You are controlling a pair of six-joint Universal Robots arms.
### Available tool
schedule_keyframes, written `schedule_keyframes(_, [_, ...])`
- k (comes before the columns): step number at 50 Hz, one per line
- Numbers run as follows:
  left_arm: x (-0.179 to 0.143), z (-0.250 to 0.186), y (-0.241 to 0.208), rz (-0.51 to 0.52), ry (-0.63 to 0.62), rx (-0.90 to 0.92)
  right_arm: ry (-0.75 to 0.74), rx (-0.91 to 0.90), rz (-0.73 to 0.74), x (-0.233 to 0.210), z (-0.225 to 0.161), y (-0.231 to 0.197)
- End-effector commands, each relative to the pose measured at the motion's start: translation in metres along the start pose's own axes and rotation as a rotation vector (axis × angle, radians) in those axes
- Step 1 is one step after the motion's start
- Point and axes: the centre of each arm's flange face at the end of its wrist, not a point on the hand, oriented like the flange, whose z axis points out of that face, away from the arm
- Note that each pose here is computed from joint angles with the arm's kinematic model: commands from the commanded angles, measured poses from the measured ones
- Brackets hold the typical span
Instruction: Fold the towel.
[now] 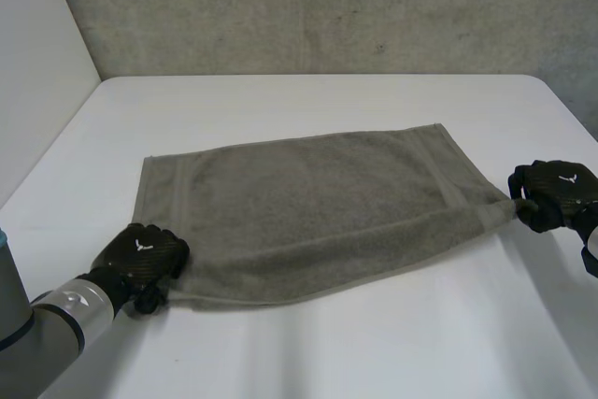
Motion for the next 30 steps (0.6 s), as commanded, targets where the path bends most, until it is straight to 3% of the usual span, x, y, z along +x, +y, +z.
schedule_keyframes(1, [0.001, 0.001, 0.003, -0.007, 0.007, -0.014, -0.001, -0.002, -0.008, 0.000, 0.000, 0.000])
schedule_keyframes(11, [0.004, -0.003, 0.000, -0.010, 0.035, 0.003, 0.004, -0.002, -0.008, 0.001, 0.000, 0.000])
schedule_keyframes(18, [0.003, -0.011, -0.013, -0.037, 0.133, 0.068, 0.023, 0.010, -0.016, 0.005, -0.002, -0.008])
schedule_keyframes(24, [-0.023, -0.022, -0.027, -0.033, 0.036, 0.118, 0.028, 0.045, -0.042, 0.004, -0.020, -0.041])
schedule_keyframes(30, [-0.026, -0.030, -0.039, -0.042, 0.016, 0.169, -0.005, 0.010, -0.101, -0.003, -0.045, -0.071])
